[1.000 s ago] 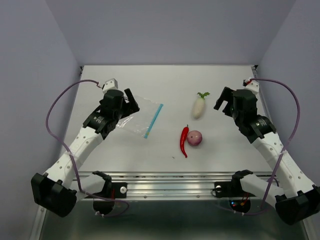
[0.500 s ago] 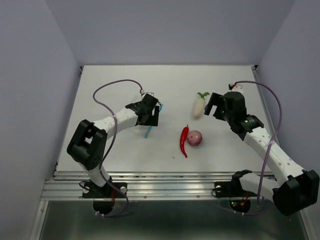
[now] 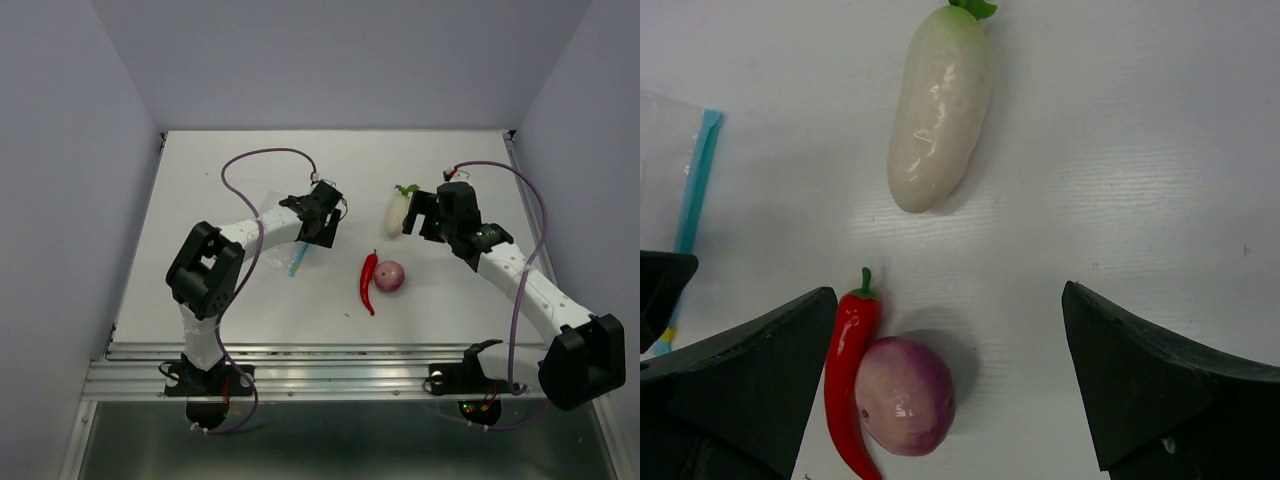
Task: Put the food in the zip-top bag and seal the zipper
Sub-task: Grab a zip-top bag with the left arm
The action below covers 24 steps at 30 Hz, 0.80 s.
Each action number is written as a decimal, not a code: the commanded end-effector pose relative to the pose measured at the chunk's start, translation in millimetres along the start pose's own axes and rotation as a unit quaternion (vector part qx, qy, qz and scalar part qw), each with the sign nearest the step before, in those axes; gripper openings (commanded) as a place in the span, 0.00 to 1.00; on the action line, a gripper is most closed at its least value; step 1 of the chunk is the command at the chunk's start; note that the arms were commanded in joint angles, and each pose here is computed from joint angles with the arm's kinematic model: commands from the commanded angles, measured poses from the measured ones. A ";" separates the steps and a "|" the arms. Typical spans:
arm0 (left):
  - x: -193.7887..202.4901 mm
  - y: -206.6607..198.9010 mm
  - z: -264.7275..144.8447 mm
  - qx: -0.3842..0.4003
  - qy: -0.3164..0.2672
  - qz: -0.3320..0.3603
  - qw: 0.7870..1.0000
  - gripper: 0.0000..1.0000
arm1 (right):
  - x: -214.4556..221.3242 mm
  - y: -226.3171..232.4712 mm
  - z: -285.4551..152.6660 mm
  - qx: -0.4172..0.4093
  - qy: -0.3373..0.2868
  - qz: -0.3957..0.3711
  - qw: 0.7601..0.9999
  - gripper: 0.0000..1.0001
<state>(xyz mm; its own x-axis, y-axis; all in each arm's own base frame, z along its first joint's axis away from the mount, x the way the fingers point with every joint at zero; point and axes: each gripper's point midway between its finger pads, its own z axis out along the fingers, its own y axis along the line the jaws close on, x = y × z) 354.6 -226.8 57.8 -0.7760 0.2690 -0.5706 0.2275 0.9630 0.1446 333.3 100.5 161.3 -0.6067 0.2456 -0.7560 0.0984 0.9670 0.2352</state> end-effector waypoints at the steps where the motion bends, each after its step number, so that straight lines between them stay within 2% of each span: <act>1: -19.6 8.6 -1.1 -0.028 -0.012 0.020 0.999 0.99 | -13.0 4.1 0.5 -0.008 -0.025 -0.005 1.000 1.00; 10: -16.8 18.7 9.6 -0.069 0.001 0.029 0.997 0.99 | -10.8 -2.1 2.3 0.007 -0.026 -0.010 1.000 1.00; 22: -15.9 23.1 17.0 -0.086 0.004 0.031 0.996 0.84 | -7.2 -6.4 8.5 0.020 -0.019 -0.015 0.999 1.00; 24: -16.5 26.5 18.2 -0.096 0.005 0.027 0.995 0.79 | -8.0 -5.4 8.2 0.018 -0.021 -0.015 1.000 1.00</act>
<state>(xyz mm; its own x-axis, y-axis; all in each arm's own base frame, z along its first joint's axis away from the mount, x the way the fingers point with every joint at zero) 371.8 -209.6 42.0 -0.7854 0.3285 -0.5246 0.1910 0.9348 0.2993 334.7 94.6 150.8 -0.6202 0.2211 -0.7526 0.1151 0.9747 0.1915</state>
